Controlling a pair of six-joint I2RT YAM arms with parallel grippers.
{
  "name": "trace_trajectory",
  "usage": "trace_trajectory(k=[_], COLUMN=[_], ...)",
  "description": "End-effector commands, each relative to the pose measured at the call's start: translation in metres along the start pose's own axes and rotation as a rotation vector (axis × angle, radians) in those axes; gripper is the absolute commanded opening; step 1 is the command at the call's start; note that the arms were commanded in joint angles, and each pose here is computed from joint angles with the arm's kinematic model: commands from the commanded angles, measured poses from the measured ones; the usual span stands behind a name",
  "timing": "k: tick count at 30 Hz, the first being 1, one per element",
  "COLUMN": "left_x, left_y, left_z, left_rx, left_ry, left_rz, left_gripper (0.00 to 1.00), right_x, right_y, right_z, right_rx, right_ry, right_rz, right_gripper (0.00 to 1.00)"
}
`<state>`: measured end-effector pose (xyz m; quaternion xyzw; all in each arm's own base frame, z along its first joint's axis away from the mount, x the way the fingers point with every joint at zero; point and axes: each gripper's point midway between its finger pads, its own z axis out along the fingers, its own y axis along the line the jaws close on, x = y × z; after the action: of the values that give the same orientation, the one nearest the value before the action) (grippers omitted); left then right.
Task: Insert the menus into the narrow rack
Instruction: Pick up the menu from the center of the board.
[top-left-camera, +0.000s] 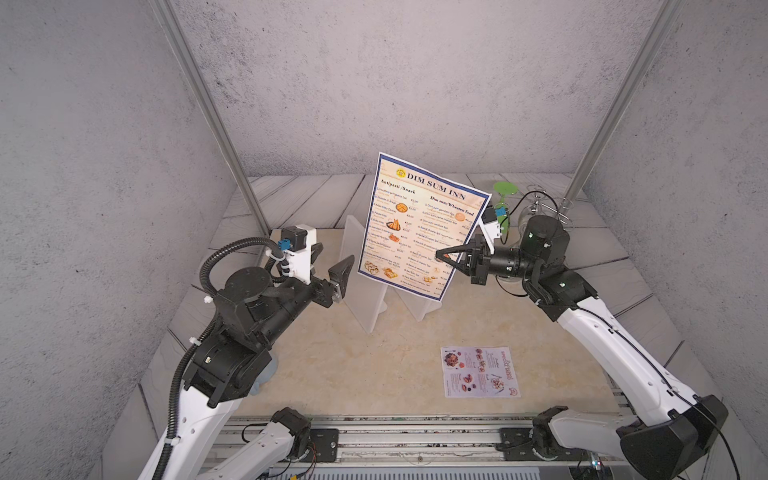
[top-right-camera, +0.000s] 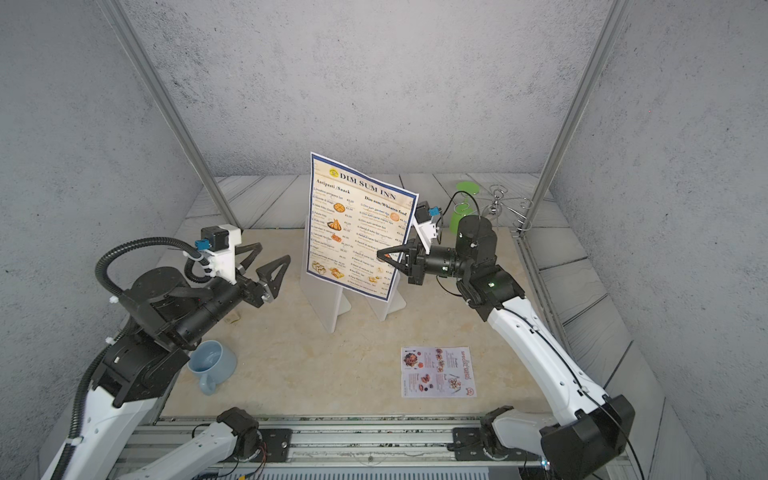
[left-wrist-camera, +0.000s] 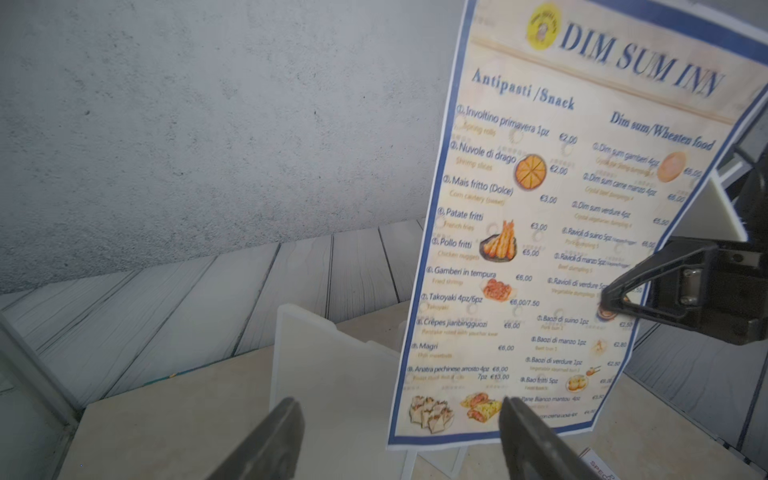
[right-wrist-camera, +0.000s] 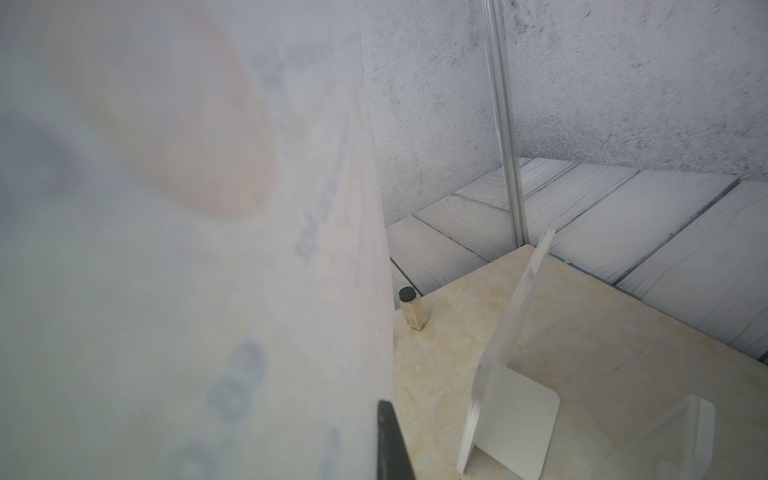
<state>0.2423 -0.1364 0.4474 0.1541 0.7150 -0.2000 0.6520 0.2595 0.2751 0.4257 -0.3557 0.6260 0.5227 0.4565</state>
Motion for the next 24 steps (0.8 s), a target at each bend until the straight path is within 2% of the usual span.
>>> trace_trajectory(k=[1, 11, 24], left_x=[0.019, 0.051, 0.067], left_y=[0.020, 0.023, 0.017], left_z=[-0.001, -0.006, -0.009], left_rx=[-0.107, -0.121, -0.083], left_ry=[0.050, 0.097, 0.132], left_rz=[-0.076, -0.135, -0.156], left_gripper=[0.77, 0.75, 0.75], right_x=[-0.022, -0.052, -0.079], right_y=[0.003, -0.016, -0.054], right_z=[-0.005, -0.004, 0.021], right_rx=[0.052, 0.153, 0.225], right_ry=[-0.086, -0.197, -0.234], right_rz=[-0.047, -0.042, -0.020], right_gripper=[0.00, 0.00, 0.00])
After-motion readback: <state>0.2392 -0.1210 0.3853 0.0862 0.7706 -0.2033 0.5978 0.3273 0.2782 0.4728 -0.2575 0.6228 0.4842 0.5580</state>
